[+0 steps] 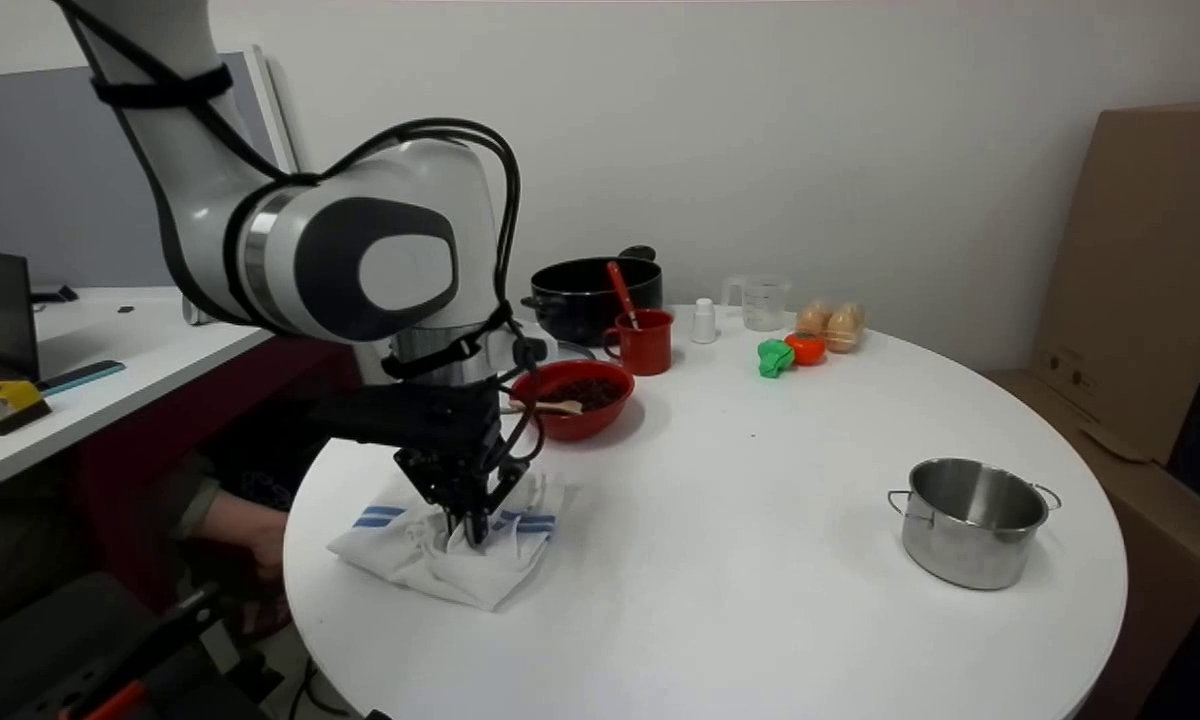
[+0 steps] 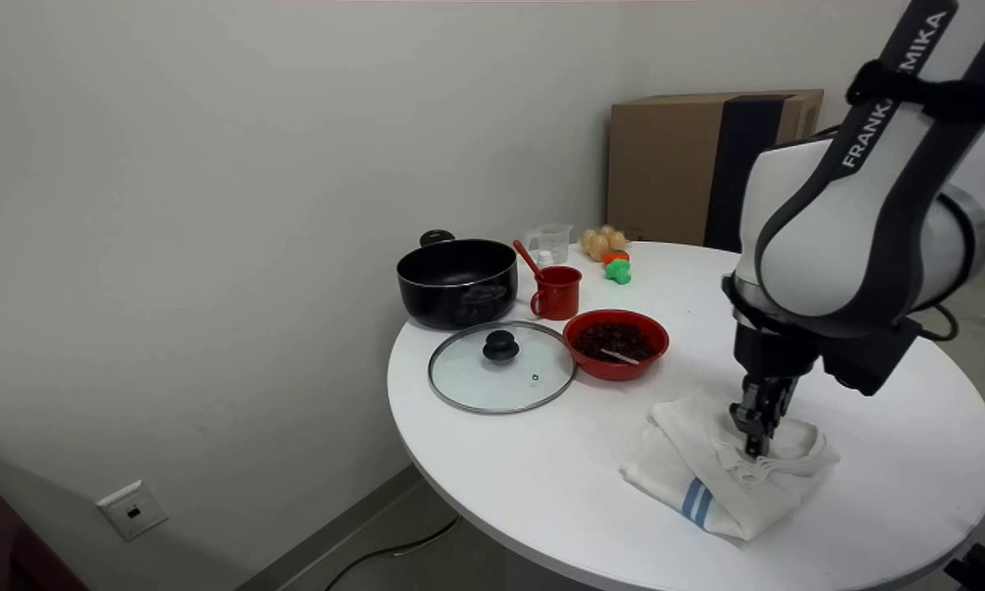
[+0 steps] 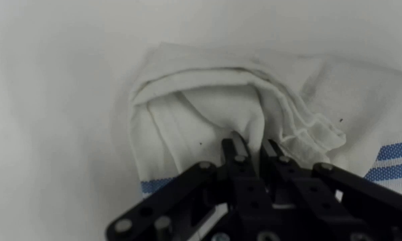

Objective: Move the silver pot to the right side of the table, use the white and blue towel to wipe the table

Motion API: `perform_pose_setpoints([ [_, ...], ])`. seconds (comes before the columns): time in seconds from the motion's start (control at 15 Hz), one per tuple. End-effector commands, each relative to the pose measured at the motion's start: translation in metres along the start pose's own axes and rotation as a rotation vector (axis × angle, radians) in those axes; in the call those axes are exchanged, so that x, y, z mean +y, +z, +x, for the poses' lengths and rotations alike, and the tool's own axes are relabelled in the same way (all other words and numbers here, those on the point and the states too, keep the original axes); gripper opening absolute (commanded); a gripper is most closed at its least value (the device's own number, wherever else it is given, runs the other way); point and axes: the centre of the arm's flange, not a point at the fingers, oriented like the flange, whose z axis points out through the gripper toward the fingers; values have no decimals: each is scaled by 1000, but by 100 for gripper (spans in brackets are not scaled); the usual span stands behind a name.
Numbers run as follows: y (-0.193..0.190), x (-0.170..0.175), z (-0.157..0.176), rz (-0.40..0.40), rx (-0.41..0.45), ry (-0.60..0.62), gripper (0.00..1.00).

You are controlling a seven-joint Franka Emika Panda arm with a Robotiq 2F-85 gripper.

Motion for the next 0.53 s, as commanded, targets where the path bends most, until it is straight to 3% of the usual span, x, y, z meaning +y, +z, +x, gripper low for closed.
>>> perform_pose_setpoints([
  [0.0, -7, 23, -56, 3, -8, 19, 3],
  [0.2, -21, 49, -98, -20, -13, 57, 3],
  [0.47, -36, 103, -118, -66, 21, 144, 3],
])
